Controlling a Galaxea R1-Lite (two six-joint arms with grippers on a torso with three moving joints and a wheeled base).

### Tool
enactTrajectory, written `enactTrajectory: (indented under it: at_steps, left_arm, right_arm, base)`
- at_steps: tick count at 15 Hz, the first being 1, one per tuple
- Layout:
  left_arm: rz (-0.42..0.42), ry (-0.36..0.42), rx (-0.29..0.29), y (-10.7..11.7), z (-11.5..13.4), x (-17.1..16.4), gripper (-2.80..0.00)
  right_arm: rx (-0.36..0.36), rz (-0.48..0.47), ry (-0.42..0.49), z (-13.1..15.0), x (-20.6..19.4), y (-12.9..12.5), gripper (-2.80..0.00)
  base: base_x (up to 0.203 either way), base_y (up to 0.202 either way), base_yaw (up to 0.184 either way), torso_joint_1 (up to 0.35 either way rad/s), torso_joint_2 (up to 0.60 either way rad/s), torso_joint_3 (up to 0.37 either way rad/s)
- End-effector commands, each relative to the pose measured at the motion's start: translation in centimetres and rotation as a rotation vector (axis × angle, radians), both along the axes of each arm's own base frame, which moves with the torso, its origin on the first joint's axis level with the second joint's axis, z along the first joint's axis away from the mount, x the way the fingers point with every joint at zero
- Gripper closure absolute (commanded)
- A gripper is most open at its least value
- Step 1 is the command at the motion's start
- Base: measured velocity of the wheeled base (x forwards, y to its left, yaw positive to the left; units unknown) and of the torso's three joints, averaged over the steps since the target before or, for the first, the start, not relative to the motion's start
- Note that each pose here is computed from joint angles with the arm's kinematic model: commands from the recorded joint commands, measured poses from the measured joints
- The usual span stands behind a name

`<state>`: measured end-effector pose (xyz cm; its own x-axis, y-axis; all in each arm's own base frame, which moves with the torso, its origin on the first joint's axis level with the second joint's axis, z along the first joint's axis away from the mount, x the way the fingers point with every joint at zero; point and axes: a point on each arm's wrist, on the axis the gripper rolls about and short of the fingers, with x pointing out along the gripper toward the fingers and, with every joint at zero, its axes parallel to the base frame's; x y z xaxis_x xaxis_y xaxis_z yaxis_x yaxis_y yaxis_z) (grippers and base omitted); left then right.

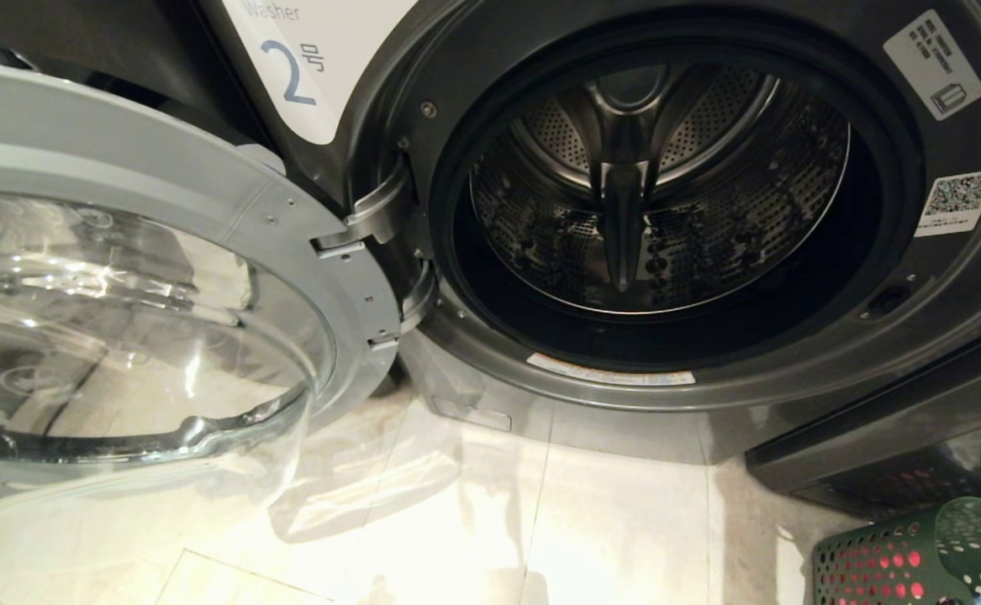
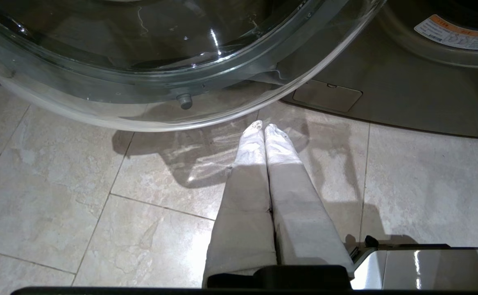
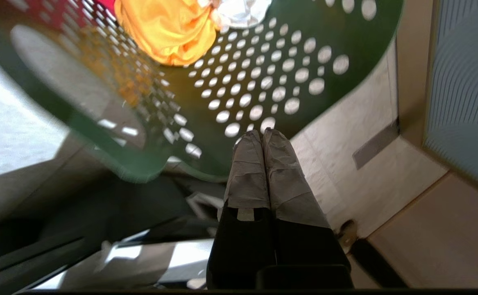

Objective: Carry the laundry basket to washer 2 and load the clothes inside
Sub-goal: Place the clothes into the washing machine

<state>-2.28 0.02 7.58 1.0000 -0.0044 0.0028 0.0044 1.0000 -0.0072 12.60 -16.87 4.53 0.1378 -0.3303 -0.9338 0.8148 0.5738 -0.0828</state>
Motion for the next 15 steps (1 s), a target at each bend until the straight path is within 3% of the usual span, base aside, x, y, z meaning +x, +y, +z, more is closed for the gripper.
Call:
enactTrajectory:
  at_steps: [1, 2, 8, 12, 15]
  left_arm:
    - [0.000, 0.003, 0.000, 0.0, 0.0, 0.0, 0.00]
    - [0.000, 0.003, 0.000, 0.0, 0.0, 0.0, 0.00]
    - [0.000, 0.003, 0.000, 0.0, 0.0, 0.0, 0.00]
    - [0.000, 0.003, 0.000, 0.0, 0.0, 0.0, 0.00]
    - [0.000, 0.003, 0.000, 0.0, 0.0, 0.0, 0.00]
  right_arm:
    - [0.081, 0.107, 0.072, -4.9, 0.3, -3.1, 0.00]
    - [0.094, 0.155, 0.057, -5.8, 0.4, -4.1, -2.80]
    - [0.240, 0.309, -0.081, -11.2, 1.1, -5.2, -2.80]
    - [0.268, 0.390, -0.078, -15.1, 1.5, -4.6, -2.80]
    - [0.211, 0.434, -0.077, -18.3, 2.6, -4.4, -2.80]
  base:
    - [0.000, 0.000, 0.000, 0.000, 0.00, 0.000]
    - [0.000, 0.000, 0.000, 0.000, 0.00, 0.000]
    - [0.000, 0.000, 0.000, 0.000, 0.00, 0.000]
    - [0.000, 0.000, 0.000, 0.000, 0.00, 0.000]
    - [0.000, 0.000, 0.000, 0.000, 0.00, 0.000]
